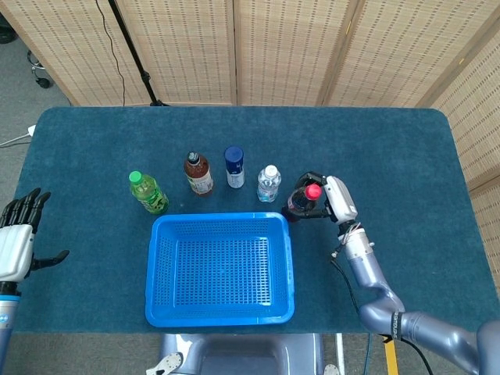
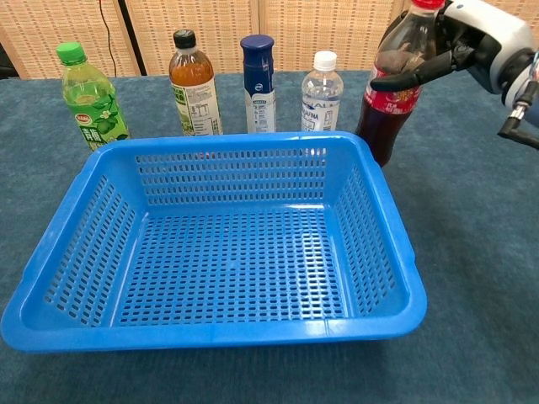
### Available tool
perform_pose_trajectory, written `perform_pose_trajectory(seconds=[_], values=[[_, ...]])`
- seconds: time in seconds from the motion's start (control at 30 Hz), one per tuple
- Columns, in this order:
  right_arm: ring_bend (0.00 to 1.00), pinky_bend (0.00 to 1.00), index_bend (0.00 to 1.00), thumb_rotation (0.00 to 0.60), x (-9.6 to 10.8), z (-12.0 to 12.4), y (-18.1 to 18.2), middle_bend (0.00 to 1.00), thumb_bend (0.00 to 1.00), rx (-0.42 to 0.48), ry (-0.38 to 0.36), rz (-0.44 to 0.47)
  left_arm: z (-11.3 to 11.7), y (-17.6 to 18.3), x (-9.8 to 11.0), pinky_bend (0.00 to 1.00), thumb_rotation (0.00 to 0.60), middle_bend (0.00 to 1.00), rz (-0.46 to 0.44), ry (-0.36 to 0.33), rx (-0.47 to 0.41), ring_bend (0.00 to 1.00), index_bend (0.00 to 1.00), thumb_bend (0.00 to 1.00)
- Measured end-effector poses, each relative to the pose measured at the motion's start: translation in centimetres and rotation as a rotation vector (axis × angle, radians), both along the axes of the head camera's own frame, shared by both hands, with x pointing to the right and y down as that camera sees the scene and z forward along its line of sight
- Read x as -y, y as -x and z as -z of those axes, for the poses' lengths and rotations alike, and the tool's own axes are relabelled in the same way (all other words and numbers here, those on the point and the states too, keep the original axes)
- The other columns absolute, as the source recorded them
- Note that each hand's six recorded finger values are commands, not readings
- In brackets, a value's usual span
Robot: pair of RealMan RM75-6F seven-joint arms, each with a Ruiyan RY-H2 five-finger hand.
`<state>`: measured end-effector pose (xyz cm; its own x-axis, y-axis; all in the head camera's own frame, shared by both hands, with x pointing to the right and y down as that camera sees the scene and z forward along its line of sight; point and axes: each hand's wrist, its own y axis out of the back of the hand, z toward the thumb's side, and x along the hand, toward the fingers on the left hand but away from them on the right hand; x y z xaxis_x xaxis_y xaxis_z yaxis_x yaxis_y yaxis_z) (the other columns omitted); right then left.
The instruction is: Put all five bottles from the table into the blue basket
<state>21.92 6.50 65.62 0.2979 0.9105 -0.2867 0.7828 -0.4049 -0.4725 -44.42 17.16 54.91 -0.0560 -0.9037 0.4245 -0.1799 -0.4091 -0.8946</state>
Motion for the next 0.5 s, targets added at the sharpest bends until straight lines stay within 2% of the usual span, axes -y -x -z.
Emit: perform_pose_trajectory(seconds=[0.13,0.27,0.5], values=[[0.62,0.64,0.65,0.600,0.5,2.5,0.1,0.64,0.16,0.027,-0.055,0.004,0.1,0.1,0.0,0.00,0.600,0.00,0.002,-0.002,-0.007,0.00,0.00,0.00],[0.62,0.64,0.65,0.600,0.7,6.4,0.8,0.64,0.16,0.082,-0.117,0.025,0.2,0.1,0.0,0.00,0.600,0.00,-0.001,-0.004,-0.008,0.00,0.00,0.00],[0.62,0.64,0.65,0.600,-0.9,12.0,3.2,0.64,0.16,0.181,-0.157,0.118,0.2,-0.1,-0.1,0.00,0.600,0.00,-0.007,-0.004,-0.007,0.00,0.00,0.00]])
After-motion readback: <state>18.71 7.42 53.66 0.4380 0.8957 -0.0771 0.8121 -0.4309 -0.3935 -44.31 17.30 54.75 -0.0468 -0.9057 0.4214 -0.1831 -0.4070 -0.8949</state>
